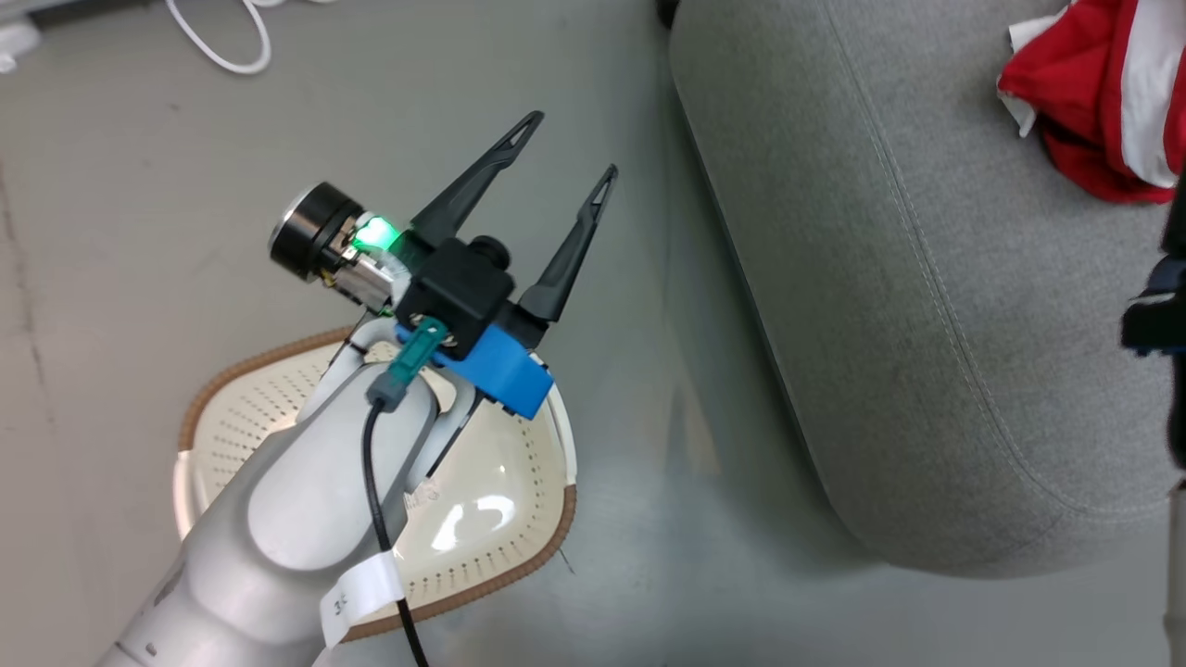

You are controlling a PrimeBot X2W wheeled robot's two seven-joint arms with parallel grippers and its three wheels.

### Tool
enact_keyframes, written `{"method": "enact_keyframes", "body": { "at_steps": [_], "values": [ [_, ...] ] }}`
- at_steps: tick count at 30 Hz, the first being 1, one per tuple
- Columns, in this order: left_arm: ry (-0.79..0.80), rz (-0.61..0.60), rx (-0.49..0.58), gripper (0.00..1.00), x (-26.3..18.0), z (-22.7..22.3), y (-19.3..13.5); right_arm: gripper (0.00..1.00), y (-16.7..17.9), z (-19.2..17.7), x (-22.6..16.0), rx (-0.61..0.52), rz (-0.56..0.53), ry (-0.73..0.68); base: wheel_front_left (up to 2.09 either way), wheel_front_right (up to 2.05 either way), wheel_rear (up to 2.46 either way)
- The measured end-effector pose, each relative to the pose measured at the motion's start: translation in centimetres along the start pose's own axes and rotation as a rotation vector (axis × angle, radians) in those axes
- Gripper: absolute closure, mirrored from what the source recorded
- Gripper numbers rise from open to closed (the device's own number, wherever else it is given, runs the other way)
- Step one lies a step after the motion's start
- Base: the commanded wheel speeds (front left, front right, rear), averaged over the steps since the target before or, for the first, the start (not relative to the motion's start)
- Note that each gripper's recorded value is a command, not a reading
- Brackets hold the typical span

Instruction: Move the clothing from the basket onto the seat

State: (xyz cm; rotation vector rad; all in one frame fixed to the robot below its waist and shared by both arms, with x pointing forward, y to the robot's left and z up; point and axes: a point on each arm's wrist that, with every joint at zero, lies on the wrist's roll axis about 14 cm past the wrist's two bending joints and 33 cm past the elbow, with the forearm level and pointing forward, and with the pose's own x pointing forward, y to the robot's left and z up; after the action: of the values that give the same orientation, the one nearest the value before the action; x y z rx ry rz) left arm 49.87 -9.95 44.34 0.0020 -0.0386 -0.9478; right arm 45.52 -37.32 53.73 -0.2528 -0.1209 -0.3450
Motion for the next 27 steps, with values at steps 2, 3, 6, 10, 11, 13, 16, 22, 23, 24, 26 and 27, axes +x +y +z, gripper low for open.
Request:
{"method": "enact_keyframes", "body": {
  "at_steps": [2,3,6,10,11,13,16,22,23,24,26,27],
  "values": [
    [-0.009,0.048,0.001,0.00,-0.9,1.0,0.8,0.00,1.5,0.6,-0.6,0.025,0.038,-0.014,0.00,0.00,0.00],
    [-0.012,0.071,0.006,0.00,-1.5,1.5,1.3,0.00,2.2,1.0,-0.8,0.037,0.056,-0.023,0.00,0.00,0.00],
    [-0.013,0.149,0.011,0.00,-3.3,2.6,2.6,0.00,4.0,2.3,-1.6,0.077,0.102,-0.054,0.00,0.00,0.00],
    [-0.024,0.257,0.018,0.00,-6.1,4.3,4.4,0.00,6.1,3.8,-2.8,0.115,0.162,-0.086,0.00,0.00,0.00],
    [-0.023,0.283,0.021,0.00,-6.9,4.5,4.8,0.00,6.7,4.2,-3.1,0.127,0.178,-0.093,0.00,0.00,0.00],
    [-0.021,0.337,0.022,0.00,-8.5,5.0,5.5,0.00,8.0,4.9,-3.7,0.152,0.215,-0.108,0.00,0.00,0.00],
    [-0.034,0.422,0.022,0.00,-10.9,6.0,6.6,0.00,9.7,5.5,-4.7,0.185,0.258,-0.115,0.00,0.00,0.00],
    [-0.047,0.566,0.030,0.00,-15.8,7.2,7.7,0.00,12.8,6.2,-6.6,0.253,0.333,-0.111,0.00,0.00,0.00],
    [-0.051,0.590,0.032,0.00,-16.6,7.4,7.9,0.00,13.2,6.3,-6.8,0.267,0.341,-0.109,0.00,0.00,0.00],
    [-0.055,0.611,0.031,0.00,-17.3,7.5,8.0,0.00,13.7,6.5,-7.1,0.276,0.351,-0.110,0.00,0.00,0.00],
    [-0.061,0.652,0.027,0.00,-18.7,7.8,8.2,0.00,14.5,6.7,-7.6,0.299,0.368,-0.109,0.00,0.00,0.00],
    [-0.063,0.670,0.028,0.00,-19.4,7.9,8.2,0.00,14.9,6.6,-7.8,0.307,0.375,-0.105,0.00,0.00,0.00]
  ]
}}
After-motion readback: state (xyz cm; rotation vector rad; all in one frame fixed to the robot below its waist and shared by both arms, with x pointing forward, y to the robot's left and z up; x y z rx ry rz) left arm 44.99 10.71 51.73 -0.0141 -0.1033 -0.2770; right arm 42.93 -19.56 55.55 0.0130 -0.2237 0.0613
